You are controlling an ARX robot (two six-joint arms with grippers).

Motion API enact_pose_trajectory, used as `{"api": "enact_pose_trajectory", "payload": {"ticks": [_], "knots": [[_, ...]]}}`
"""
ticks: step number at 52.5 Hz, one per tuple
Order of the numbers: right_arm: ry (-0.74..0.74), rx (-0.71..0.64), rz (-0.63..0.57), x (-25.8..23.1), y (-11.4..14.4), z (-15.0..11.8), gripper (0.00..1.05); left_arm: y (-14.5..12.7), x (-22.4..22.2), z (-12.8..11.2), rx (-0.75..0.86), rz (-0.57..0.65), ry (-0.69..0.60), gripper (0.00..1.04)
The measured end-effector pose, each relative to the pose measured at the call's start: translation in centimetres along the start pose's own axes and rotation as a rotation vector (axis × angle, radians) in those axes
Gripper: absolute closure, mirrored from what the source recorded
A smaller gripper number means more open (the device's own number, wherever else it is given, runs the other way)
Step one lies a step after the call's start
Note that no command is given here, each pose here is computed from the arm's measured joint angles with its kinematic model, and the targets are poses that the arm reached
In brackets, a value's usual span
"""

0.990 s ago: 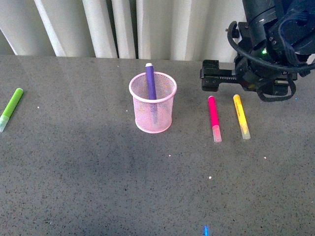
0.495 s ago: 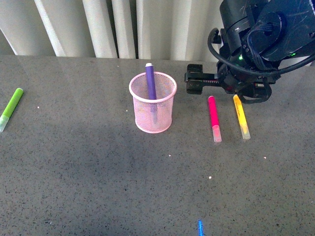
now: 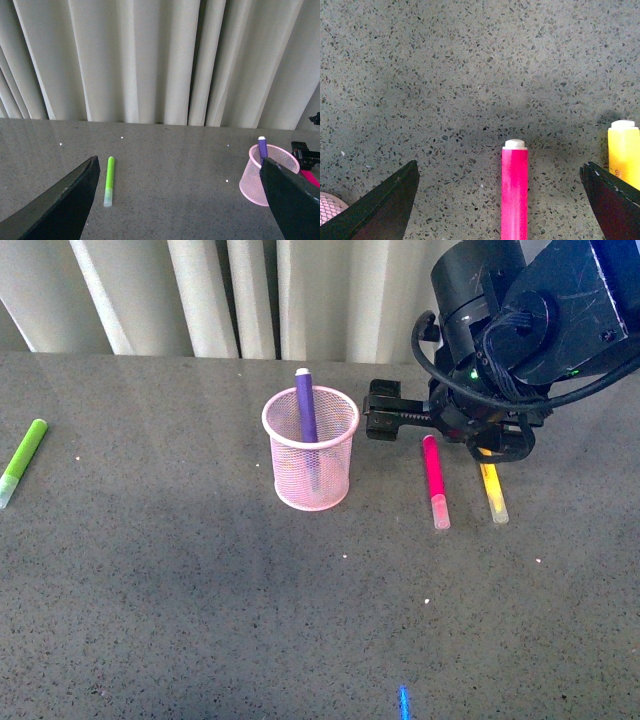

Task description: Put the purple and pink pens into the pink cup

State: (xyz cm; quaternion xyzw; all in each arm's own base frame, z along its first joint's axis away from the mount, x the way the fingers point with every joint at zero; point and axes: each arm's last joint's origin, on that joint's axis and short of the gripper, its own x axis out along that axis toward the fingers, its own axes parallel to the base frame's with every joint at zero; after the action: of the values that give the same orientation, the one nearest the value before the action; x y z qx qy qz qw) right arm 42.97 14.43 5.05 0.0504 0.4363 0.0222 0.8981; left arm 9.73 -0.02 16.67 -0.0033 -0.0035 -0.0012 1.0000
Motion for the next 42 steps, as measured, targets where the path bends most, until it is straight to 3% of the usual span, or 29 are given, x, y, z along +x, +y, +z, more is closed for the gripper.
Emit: {"api": "enact_pose_trajectory", "payload": {"ticks": [33, 42], "knots": [[0.025, 0.023, -0.001, 1.3, -0.7, -1.8, 0.07, 0.0, 0.0, 0.0, 0.0, 0.0, 0.0, 0.07], [0.028, 0.035, -0.01, 1.4, -1.3, -1.8, 0.37, 0.0, 0.0, 0.0, 0.0, 0.0, 0.0, 0.07]]}}
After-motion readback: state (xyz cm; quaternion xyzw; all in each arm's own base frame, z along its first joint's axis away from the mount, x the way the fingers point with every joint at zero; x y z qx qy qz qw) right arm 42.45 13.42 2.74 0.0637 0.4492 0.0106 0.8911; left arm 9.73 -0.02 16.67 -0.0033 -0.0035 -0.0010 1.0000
